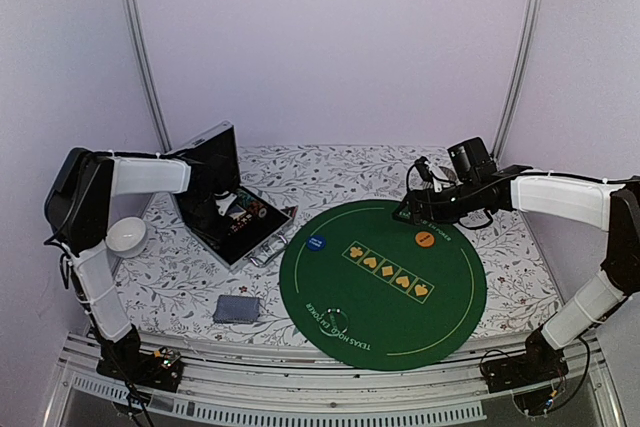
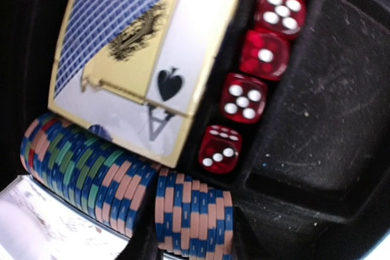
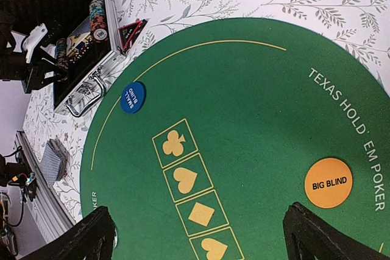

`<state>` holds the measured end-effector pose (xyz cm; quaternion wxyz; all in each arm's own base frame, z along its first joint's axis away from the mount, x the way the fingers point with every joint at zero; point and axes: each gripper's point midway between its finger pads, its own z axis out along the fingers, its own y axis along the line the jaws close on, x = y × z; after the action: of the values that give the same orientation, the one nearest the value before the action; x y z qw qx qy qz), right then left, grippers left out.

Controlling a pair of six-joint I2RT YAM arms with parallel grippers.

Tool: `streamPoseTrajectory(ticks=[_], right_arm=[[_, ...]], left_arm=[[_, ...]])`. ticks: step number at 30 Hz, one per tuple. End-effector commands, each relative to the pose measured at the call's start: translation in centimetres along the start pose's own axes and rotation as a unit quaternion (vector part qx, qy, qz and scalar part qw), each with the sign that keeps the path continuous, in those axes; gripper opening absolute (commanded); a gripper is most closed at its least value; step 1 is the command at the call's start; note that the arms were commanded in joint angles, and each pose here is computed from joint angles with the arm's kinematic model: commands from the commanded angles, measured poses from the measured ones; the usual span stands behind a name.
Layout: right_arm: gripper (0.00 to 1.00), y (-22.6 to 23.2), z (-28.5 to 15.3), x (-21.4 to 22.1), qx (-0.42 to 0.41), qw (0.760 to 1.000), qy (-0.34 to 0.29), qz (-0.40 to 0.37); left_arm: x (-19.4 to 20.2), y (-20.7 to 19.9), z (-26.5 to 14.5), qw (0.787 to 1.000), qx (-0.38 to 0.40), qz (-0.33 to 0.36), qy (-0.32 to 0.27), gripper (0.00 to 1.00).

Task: Distribute texas hold em gaming equipment
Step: Pick up the pile of poker chips from the chip case, then pass from the left arm to the right

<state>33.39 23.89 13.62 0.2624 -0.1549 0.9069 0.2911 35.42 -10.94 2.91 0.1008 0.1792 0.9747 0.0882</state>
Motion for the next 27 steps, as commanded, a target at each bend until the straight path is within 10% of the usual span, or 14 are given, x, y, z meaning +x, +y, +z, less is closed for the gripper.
streamPoseTrajectory(ticks=[1, 16, 27], right_arm=[[0.99, 0.8, -0.2, -0.3, -0.012, 1.000, -0.002, -0.013], [0.99, 3.2, -2.6, -2.6, -0.026, 0.997, -0.048, -0.047], [0.99, 19.0, -3.7, -4.8, -0.018, 0.908, -0.214, -0.358]], left_arm=[[-0.1, 0.3, 0.1, 1.000, -0.001, -0.008, 0.003, 0.05], [-5.4, 0.6, -13.6, 0.979, 0.048, -0.062, -0.190, 0.00], [-7.2, -12.2, -26.0, 0.869, 0.360, -0.028, -0.338, 0.00]])
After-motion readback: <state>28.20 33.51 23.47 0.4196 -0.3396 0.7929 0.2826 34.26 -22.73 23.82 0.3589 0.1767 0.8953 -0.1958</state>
